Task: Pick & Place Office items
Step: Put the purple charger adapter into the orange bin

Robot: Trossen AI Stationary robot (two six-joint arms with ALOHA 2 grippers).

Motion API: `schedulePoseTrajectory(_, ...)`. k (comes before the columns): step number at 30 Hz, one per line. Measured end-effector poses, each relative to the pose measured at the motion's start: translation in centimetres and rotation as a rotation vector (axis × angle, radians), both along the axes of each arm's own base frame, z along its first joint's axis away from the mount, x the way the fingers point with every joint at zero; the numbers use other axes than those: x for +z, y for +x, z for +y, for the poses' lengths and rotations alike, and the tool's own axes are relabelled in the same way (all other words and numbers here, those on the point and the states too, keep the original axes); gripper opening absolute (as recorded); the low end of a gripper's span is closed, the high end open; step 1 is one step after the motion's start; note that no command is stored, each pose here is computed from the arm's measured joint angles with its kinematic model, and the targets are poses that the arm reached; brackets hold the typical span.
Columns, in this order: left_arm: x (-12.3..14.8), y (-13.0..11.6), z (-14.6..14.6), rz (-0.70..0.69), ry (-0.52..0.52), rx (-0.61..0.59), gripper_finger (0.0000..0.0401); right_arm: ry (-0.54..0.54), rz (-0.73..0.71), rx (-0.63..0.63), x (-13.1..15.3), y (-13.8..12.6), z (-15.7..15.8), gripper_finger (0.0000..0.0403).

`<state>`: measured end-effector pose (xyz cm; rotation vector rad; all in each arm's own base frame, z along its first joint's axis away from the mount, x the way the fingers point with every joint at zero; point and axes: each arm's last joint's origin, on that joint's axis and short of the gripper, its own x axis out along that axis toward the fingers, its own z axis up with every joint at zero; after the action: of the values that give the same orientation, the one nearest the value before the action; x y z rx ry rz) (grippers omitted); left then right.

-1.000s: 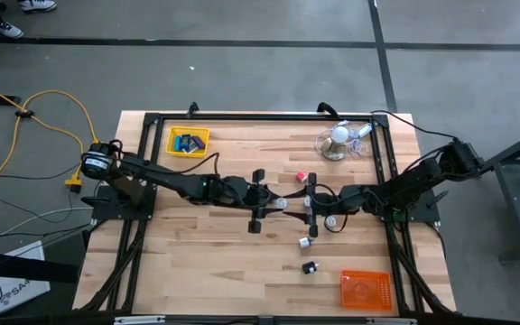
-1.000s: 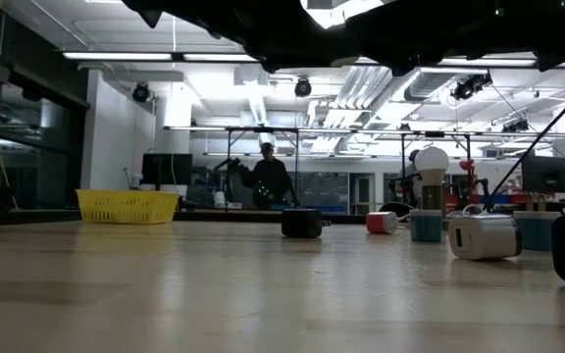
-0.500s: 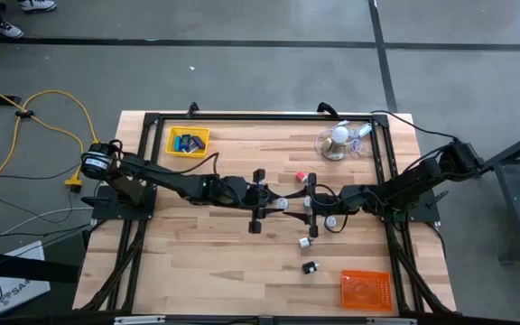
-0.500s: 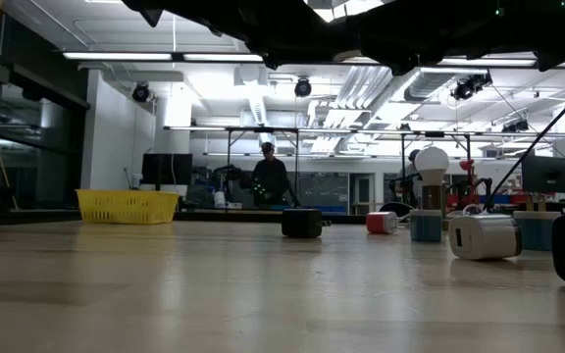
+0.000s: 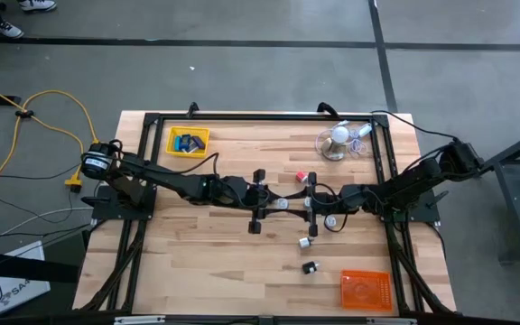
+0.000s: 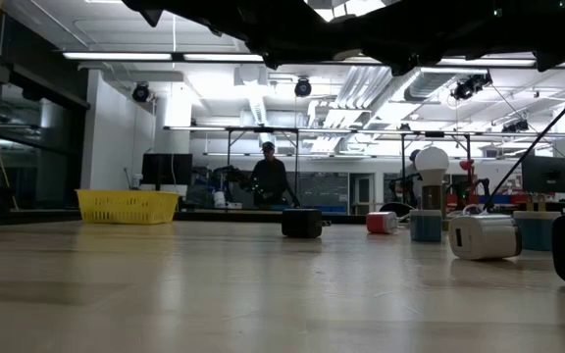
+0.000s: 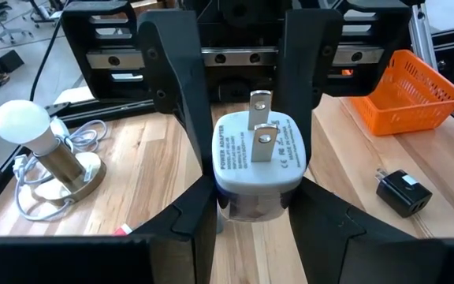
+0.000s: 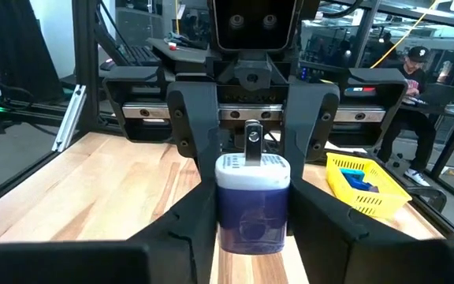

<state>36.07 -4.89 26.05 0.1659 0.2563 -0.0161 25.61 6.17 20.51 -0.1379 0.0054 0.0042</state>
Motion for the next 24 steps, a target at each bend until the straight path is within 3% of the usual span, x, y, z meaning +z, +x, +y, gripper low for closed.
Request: schedulePoseTrajectory(24, 0.0, 0.0, 0.02, 0.0, 0.002, 0.005, 0.0135, -0.024, 0.0, 0.002, 0.0, 0.0, 0.01, 0.0122)
